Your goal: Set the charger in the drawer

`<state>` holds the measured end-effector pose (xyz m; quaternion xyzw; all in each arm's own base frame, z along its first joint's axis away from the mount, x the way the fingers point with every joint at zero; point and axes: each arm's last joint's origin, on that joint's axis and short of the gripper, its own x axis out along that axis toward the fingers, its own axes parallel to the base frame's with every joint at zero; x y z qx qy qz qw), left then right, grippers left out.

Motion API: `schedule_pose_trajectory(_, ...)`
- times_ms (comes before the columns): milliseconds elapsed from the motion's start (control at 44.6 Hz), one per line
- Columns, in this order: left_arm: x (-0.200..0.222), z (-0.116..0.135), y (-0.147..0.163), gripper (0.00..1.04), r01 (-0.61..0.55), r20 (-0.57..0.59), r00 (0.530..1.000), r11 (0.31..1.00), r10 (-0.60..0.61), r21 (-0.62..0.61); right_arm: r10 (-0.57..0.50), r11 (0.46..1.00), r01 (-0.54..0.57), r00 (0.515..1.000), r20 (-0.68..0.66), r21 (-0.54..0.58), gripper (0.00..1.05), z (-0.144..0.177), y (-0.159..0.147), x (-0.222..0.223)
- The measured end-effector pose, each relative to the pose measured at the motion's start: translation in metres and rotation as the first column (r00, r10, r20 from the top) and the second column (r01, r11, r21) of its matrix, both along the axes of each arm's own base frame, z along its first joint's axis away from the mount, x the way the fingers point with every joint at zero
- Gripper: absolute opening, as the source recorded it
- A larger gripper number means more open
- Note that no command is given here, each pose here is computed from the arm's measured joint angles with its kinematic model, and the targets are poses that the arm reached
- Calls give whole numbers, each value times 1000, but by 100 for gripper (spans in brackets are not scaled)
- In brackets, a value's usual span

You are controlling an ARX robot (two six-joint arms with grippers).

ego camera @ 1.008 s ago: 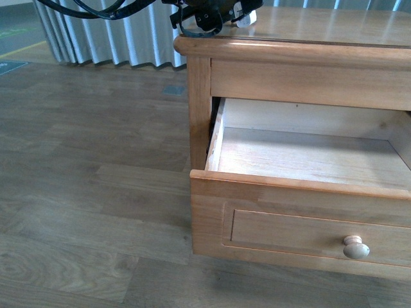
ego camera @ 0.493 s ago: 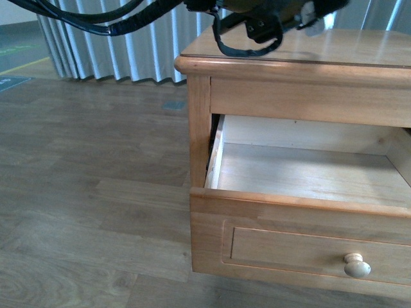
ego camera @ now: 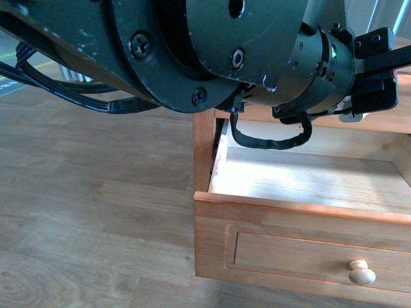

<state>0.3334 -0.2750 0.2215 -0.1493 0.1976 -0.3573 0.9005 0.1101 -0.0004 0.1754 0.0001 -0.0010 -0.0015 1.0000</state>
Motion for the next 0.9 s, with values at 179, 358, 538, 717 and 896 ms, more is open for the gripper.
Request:
schedule_pose_trajectory(179,7,-8,5,39,-77,-1,997,997,77,23,0,1000,0,1000,0,0,96,0,0,0)
schedule_pose_trajectory(358,15,-20,17,64,-174,-12,984,982,176,73,0,1000,0,1000,0,0,96,0,0,0)
schedule_pose_trajectory(538,15,-6,38,89,-273,20,962,960,272,68,0,1000,0,1000,0,0,96,0,0,0)
schedule_pose_trajectory(717,-12,49,89,99,-416,111,904,909,414,-3,0,1000,0,1000,0,0,96,0,0,0)
schedule_pose_trajectory(896,-62,78,144,99,-535,166,830,844,533,-33,0,1000,0,1000,0,0,96,0,0,0)
